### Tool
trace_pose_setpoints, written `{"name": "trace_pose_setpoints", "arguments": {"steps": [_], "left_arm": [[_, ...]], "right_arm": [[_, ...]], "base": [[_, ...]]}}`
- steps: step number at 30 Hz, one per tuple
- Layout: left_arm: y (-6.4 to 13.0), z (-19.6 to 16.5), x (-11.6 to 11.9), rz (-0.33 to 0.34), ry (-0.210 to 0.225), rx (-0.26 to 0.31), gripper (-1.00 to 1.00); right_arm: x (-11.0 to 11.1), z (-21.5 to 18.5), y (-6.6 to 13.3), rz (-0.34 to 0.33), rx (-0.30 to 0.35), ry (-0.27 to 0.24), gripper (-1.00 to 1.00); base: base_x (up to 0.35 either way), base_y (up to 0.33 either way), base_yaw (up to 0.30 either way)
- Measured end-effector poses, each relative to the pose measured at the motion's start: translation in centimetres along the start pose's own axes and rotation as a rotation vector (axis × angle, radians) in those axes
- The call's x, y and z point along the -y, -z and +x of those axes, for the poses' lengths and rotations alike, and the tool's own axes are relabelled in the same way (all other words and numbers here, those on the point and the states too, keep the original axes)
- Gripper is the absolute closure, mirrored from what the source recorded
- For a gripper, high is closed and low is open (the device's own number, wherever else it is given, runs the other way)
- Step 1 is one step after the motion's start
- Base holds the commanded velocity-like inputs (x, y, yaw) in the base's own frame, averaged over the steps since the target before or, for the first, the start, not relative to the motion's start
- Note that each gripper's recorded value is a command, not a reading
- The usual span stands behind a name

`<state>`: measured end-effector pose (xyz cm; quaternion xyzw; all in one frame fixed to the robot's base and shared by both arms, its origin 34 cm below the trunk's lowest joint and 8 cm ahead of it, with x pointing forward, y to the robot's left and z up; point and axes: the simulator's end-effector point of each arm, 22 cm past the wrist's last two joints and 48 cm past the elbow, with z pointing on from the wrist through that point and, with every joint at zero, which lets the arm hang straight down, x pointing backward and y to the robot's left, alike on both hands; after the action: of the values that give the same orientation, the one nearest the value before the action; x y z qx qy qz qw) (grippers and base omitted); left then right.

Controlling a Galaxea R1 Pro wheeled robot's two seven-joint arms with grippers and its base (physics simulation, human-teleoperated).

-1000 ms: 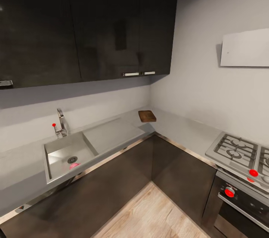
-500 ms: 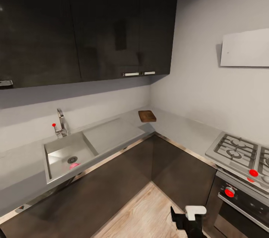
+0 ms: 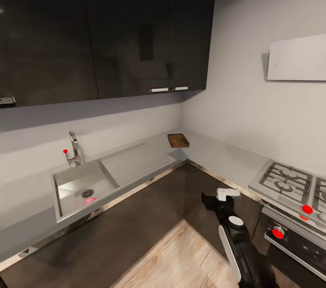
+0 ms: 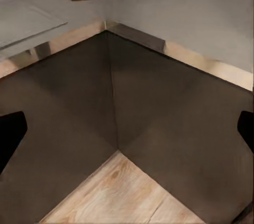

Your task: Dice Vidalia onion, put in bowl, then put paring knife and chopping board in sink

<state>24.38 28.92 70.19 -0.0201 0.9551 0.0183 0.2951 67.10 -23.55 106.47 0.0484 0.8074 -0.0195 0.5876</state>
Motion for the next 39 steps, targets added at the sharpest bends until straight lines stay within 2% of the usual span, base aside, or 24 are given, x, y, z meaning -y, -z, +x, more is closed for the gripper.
{"name": "trace_pose_setpoints", "arguments": {"steps": [1,5,6,7,9,13,16,19,23,30,39], "left_arm": [[0.0,0.5,0.0,-0.001,0.000,-0.011,-1.00],[0.1,1.0,-0.1,-0.002,0.001,-0.022,-1.00],[0.1,1.1,0.0,-0.002,0.001,-0.024,-1.00],[0.1,1.2,0.0,-0.001,0.001,-0.024,-1.00],[0.1,1.2,0.2,0.001,0.001,-0.024,-1.00],[0.1,1.3,1.1,0.010,0.012,-0.025,-1.00],[0.1,1.2,1.3,0.012,0.014,-0.024,-1.00],[0.1,1.4,1.3,0.012,0.016,-0.028,-1.00],[0.3,2.6,1.4,0.011,0.018,-0.053,-1.00],[0.6,4.8,1.4,0.009,0.022,-0.101,-1.00],[0.6,5.1,1.5,0.010,0.025,-0.108,-1.00]], "right_arm": [[-0.6,-2.1,-0.8,-0.005,0.006,-0.002,-1.00],[-1.3,-6.0,-3.0,-0.002,0.004,0.004,-1.00],[-1.5,-7.4,-4.3,0.008,-0.003,0.012,-1.00],[-1.6,-8.2,-4.7,0.012,-0.003,0.014,-1.00],[-1.9,-12.0,-7.6,0.036,-0.016,0.040,-1.00],[-2.5,-18.2,-10.0,0.047,-0.019,0.071,-1.00],[-2.8,-22.3,-10.7,0.051,-0.015,0.084,-1.00],[-3.2,-26.2,-10.7,0.044,0.006,0.085,-1.00],[-3.6,-26.5,-10.7,0.023,0.005,0.084,-1.00],[-6.4,-26.3,-10.6,-0.126,-0.003,0.089,-1.00],[-6.6,-25.8,-10.7,-0.140,-0.010,0.093,-1.00]], "base": [[0.000,0.000,0.000],[0.000,0.000,0.000],[0.000,0.000,0.000],[0.000,0.000,0.000],[0.000,0.000,0.000],[0.000,0.000,0.000],[0.000,0.000,0.000],[0.030,0.000,0.000],[0.220,0.000,0.000],[0.333,0.000,0.000],[0.345,-0.001,0.000]]}}
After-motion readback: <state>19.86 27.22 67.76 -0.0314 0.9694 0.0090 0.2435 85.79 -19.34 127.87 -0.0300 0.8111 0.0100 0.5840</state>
